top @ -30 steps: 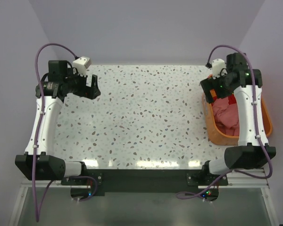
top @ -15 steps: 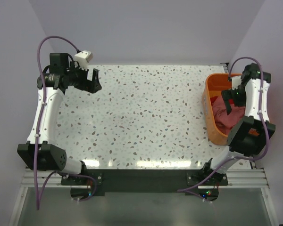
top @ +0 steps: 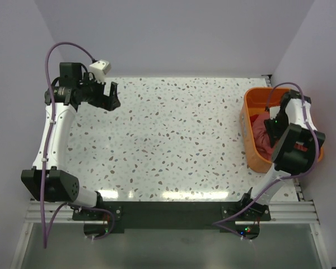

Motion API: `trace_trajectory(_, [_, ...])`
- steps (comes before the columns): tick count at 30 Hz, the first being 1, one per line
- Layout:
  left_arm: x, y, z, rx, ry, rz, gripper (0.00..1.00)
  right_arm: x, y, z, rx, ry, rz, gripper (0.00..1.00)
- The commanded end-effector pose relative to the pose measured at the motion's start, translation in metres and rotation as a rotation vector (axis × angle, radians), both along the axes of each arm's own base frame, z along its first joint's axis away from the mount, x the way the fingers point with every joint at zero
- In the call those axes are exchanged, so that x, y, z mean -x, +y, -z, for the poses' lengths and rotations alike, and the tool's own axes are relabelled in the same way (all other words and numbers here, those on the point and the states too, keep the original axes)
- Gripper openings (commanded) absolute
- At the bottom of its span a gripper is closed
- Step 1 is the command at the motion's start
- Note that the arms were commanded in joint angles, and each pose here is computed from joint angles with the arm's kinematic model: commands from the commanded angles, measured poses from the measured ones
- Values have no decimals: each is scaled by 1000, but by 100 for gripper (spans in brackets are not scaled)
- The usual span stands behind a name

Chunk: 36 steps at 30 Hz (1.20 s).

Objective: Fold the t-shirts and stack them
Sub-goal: Grab the tshirt from the pile, then move the tshirt to the center of the board

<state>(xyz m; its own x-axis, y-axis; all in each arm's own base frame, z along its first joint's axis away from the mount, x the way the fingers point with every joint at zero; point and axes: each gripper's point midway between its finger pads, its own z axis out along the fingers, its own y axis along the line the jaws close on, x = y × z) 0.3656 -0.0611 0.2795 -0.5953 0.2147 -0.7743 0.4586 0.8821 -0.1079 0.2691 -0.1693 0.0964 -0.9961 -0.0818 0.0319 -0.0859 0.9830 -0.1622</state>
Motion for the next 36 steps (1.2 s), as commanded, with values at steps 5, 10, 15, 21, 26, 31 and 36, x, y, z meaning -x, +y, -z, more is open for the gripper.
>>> trace_trajectory(5, [-4,3,-27,-23,-86,19,100,-15,18,-65,-80,-187,-6,0])
trace_trajectory(10, [-1,1,-40,-11,-124,16,100,-27,24,-163,-18,-460,-32,0])
trace_trajectory(15, [-1,1,-46,8,-148,-12,100,-35,39,-243,-12,-699,-65,0])
trace_trajectory(21, [-2,11,-59,0,-198,-89,100,-49,67,-333,-39,-1015,-154,0])
trace_trajectory(26, [-3,22,-75,-12,-240,-174,100,-55,115,-422,-154,-1379,-292,0])
trace_trajectory(31, [-6,31,-90,8,-260,-263,100,-41,167,-515,-386,-1746,-403,0])
trace_trajectory(36, [-10,41,-103,57,-287,-362,100,-25,212,-585,-764,-1972,-444,0])
